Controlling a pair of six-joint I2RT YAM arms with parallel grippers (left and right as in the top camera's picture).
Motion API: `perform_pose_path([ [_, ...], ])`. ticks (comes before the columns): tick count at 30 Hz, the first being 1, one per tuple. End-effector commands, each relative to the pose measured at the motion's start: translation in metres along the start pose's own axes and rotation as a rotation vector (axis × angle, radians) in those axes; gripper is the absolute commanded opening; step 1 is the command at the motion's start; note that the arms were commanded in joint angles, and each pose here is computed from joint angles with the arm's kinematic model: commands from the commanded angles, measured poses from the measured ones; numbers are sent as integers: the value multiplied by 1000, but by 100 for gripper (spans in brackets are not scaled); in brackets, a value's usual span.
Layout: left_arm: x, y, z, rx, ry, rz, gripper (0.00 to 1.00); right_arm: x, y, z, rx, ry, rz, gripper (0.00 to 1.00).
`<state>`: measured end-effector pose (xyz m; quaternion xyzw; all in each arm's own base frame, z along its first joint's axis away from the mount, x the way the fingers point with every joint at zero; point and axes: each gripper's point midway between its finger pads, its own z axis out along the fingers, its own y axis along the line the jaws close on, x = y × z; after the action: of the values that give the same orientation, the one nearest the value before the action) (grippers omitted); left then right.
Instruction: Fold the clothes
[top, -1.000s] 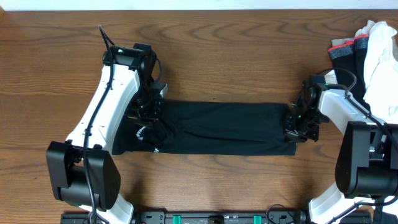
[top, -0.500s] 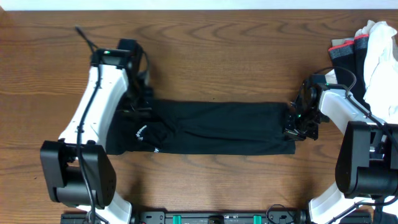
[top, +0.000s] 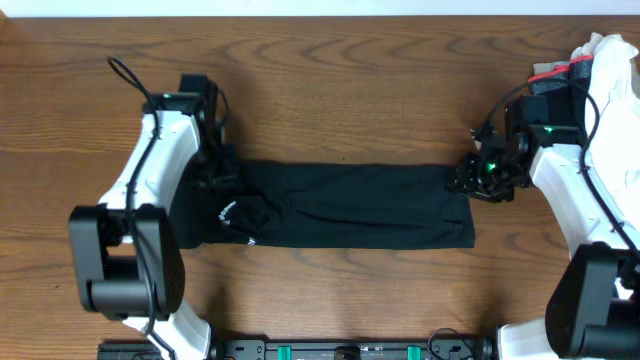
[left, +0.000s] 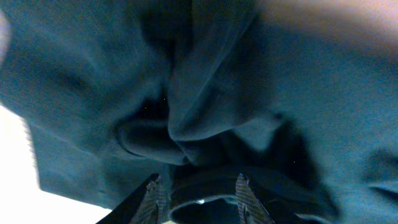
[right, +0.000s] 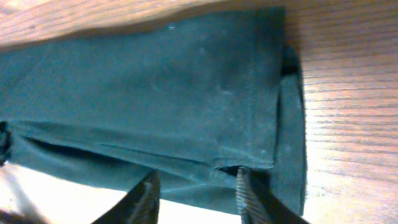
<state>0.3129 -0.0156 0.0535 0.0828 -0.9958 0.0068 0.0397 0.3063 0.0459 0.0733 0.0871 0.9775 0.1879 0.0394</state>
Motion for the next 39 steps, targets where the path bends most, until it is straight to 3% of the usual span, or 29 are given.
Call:
perform_pose_path([
  [1,15,5,24,-23,69,-12,40,-3,7,-8,-39,-18,-27,41],
  [12,34,-2,25,28,125,-13,39,-2,8,-8,-43,-11,-36,42],
  [14,34,-3,14,36,103,1,35,-1,9,-8,-50,-11,-50,44],
  [23,45,-32,-45,87,-84,113,35,-2,9,-8,-49,-15,-52,46],
  [28,62,-69,-31,76,-76,273,36,-2,9,-8,-49,-13,-51,47],
  [39,71,-76,15,52,-98,247,36,1,9,-8,-48,-3,-46,47],
])
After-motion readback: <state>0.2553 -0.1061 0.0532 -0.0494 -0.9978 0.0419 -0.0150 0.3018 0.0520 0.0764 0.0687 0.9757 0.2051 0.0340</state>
